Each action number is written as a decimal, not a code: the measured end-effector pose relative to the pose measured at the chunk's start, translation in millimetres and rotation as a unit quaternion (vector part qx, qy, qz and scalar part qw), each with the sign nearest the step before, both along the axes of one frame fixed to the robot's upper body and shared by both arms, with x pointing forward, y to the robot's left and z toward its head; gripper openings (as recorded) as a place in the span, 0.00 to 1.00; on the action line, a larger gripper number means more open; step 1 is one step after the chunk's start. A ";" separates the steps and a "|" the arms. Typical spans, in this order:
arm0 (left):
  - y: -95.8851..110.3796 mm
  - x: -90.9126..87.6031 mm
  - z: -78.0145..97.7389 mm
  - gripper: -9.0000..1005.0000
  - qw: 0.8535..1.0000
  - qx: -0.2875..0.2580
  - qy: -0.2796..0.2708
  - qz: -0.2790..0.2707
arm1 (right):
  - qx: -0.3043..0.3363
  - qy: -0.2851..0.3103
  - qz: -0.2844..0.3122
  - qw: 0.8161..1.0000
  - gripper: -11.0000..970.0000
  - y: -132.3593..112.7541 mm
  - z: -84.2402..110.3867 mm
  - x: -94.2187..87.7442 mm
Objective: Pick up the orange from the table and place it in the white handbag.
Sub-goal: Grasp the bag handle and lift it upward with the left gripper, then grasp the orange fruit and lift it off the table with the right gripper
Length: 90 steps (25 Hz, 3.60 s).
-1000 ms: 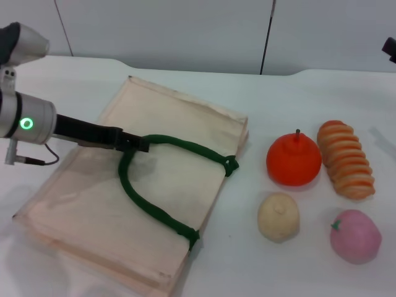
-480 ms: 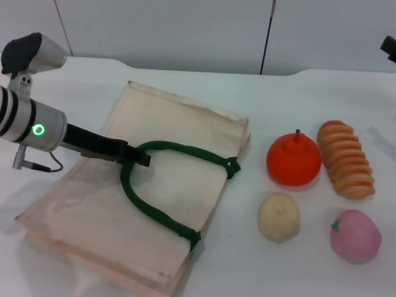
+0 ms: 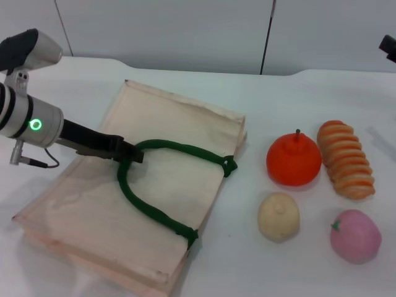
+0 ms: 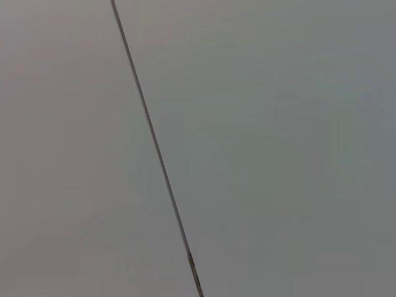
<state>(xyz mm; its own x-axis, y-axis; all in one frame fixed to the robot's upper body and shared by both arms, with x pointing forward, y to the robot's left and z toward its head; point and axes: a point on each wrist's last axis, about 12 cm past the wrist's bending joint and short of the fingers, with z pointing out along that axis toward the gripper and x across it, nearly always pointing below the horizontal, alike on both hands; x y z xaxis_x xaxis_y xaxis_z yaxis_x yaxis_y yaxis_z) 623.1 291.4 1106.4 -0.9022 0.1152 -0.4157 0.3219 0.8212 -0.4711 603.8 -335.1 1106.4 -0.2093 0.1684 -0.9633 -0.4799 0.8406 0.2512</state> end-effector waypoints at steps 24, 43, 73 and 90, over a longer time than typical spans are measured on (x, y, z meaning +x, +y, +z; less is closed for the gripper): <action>-5.2 6.0 2.1 0.21 0.999 0.030 0.018 0.001 | 0.008 -0.007 0.008 1.000 0.92 1.2 2.4 -1.2; -3.3 7.8 3.0 0.12 0.999 0.031 0.016 0.012 | 0.009 -0.007 0.007 1.000 0.92 0.9 2.1 -1.7; -9.3 11.2 43.8 0.12 0.990 -0.099 -0.092 -0.031 | 0.006 0.002 0.042 0.999 0.92 0.0 6.8 -5.9; 4.2 0.0 77.1 0.12 0.971 -0.168 -0.163 -0.052 | -0.058 0.055 0.162 0.984 0.92 1.2 30.2 -15.7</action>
<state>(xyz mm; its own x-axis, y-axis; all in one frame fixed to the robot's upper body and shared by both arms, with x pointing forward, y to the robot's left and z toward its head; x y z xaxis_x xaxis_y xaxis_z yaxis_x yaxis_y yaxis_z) 623.0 295.6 1183.5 -0.7077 0.0077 -0.7064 0.5717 0.5936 -0.5663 588.1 -333.9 1136.6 -0.3380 -0.0332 -0.9406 -0.7027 0.6737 0.2288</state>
